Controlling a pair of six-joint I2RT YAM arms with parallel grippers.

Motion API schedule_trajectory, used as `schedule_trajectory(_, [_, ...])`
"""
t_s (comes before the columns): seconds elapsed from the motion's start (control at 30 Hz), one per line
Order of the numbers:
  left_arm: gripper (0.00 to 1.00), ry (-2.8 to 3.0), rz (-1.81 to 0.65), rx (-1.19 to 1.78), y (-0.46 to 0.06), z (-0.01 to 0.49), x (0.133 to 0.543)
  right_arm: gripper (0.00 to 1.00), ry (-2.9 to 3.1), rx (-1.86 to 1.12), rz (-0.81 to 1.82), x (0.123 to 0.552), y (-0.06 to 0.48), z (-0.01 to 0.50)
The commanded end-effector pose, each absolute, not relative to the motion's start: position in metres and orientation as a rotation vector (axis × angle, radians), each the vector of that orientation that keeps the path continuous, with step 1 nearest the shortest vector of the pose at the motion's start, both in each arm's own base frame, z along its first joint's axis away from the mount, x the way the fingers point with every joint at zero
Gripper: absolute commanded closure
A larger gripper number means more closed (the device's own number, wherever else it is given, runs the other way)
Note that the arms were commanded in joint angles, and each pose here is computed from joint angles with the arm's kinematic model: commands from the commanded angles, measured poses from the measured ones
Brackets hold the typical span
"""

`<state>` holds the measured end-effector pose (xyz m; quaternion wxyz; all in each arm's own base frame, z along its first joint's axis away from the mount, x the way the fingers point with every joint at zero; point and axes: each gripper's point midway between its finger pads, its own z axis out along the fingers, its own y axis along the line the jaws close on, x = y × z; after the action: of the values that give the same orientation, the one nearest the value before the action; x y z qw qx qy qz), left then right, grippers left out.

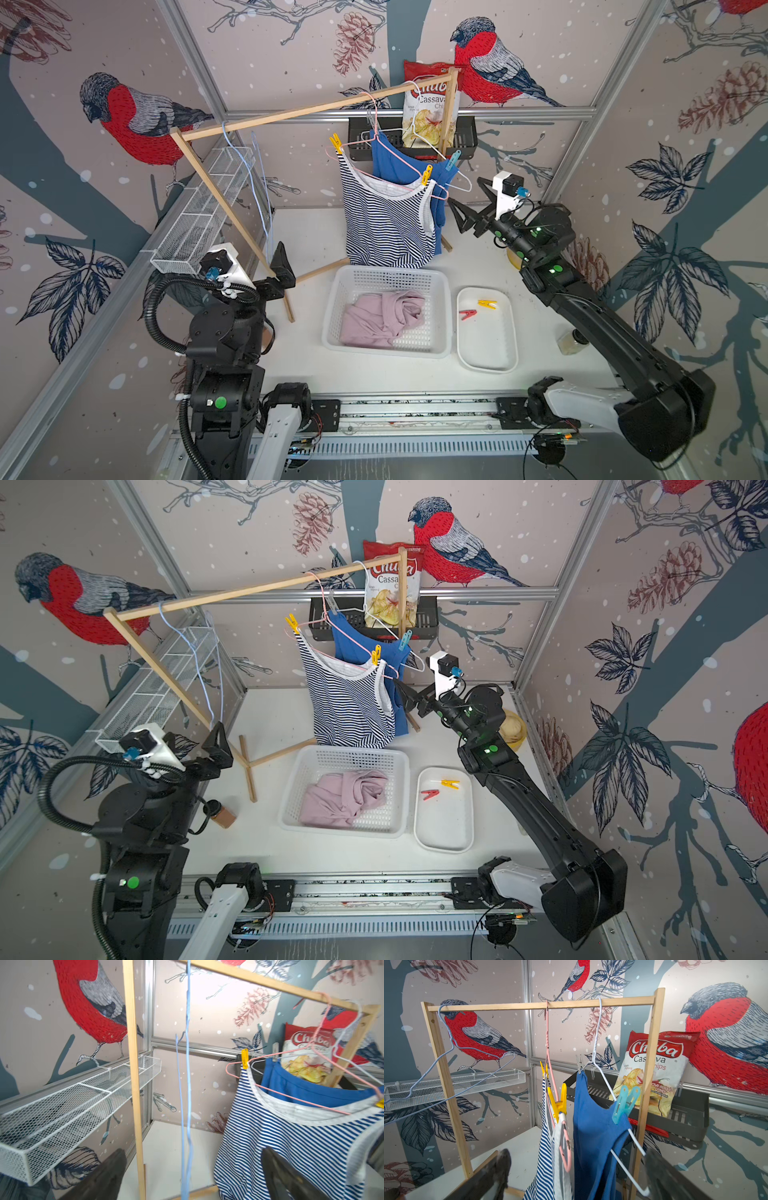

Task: Remove the clothespins securing tank tops to the hanger
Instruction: Pick up the hanger from the clothesline.

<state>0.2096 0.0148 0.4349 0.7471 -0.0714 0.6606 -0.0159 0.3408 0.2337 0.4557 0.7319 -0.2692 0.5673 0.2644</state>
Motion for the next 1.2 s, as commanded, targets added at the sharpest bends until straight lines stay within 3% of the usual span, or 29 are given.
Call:
schedule_trajectory(0.0, [0.01, 1.373, -0.130, 0.009, -0.014, 0.455, 0.201, 0.00, 1.250, -0.621, 0.557, 0.350, 0.244, 0.460])
schedule_trajectory(0.5, [0.02, 1.306, -0.398, 0.266, -0.070, 0.487, 0.202, 0.02, 1.287, -0.685, 0.545, 0.378, 0.285, 0.454])
schedule_trajectory(1.17, [0.02, 1.541, -0.519, 0.288, -0.132, 0.465, 0.305, 0.02, 1.176, -0.892, 0.846, 0.295, 0.350, 0.450])
